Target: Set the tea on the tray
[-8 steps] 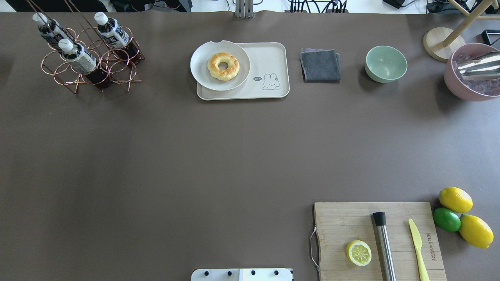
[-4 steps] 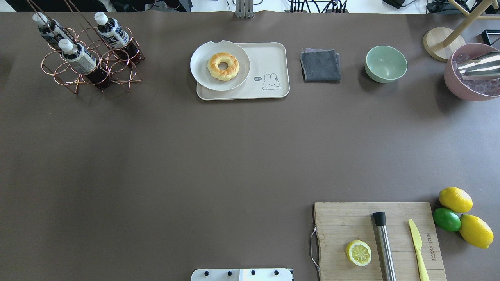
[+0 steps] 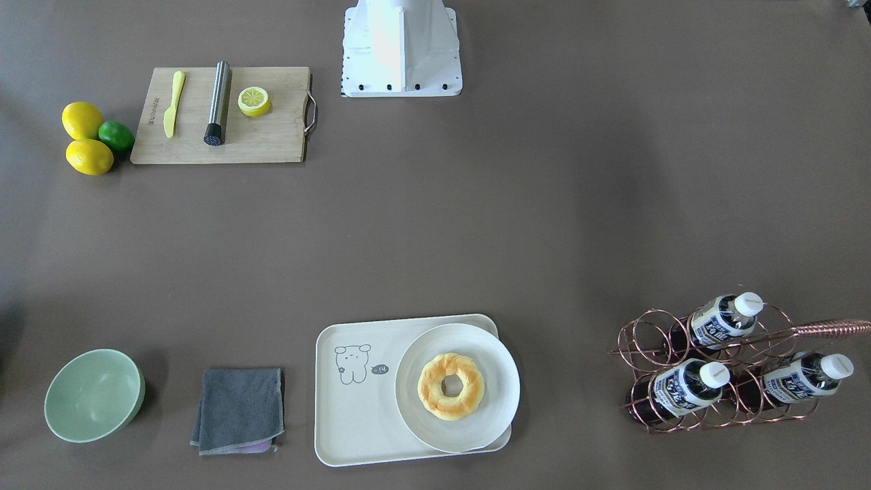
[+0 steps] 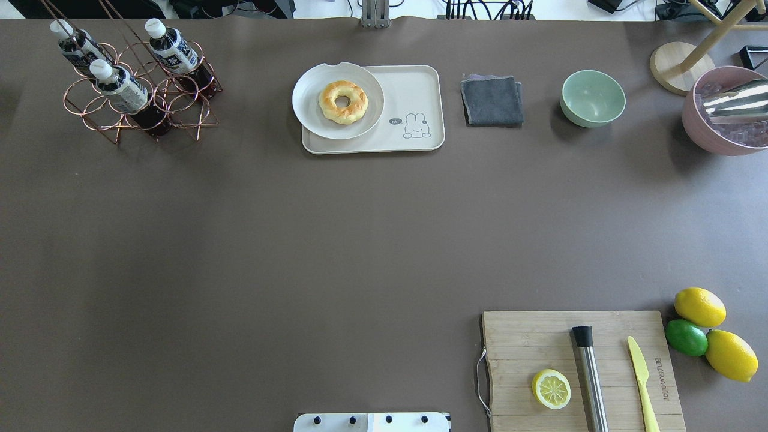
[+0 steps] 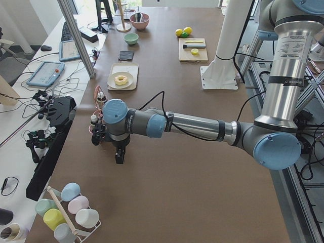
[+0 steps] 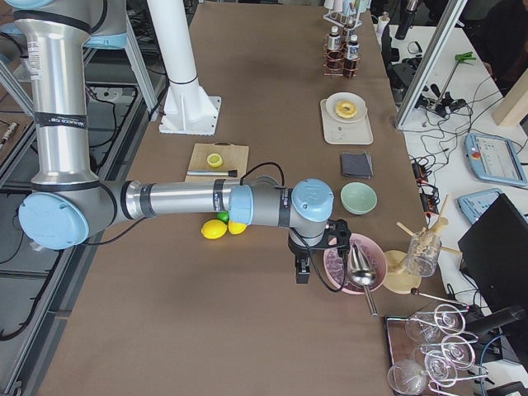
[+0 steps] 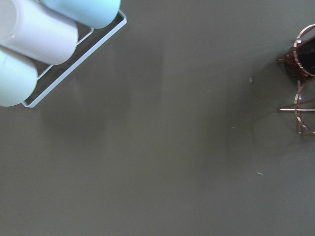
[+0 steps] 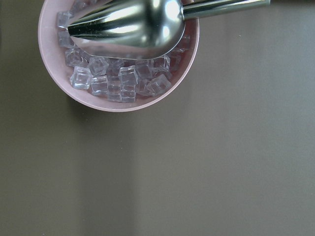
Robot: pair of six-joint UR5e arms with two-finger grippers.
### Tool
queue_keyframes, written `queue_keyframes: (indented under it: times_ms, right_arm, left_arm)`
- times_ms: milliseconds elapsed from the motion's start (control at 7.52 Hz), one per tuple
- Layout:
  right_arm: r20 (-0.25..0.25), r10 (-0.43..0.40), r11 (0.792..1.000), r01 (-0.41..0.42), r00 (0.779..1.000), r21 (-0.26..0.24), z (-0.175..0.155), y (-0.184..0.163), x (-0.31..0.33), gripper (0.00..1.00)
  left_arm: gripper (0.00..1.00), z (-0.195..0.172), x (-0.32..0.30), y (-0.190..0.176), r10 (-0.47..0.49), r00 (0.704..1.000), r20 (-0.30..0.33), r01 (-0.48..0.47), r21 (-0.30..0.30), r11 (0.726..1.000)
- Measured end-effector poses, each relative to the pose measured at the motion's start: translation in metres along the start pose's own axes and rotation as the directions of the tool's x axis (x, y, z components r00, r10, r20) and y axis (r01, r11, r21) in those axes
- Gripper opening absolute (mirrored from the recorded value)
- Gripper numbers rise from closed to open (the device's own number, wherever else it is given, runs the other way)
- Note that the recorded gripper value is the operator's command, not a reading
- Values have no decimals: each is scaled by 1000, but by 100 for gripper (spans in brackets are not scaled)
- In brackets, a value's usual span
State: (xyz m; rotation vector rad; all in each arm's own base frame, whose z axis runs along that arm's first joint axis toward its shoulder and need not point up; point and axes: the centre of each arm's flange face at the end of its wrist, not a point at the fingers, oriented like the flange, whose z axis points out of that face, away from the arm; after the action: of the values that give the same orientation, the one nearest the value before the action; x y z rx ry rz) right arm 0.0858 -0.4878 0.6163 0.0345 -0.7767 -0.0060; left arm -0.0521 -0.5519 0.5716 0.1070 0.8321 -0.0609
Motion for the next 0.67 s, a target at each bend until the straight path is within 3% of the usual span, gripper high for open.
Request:
queue_keyframes:
  times_ms: [399, 665]
  right_arm:
    - [-1, 2, 1000, -2, 1000, -1, 0, 1, 1, 100]
    - [-4, 2, 1000, -2, 1000, -1, 0, 1, 1, 100]
  left_arm:
    - [98, -26, 106, 7, 78, 995, -66, -75, 58, 996]
    - [98, -34, 160, 3, 209, 975, -74, -199, 131, 971]
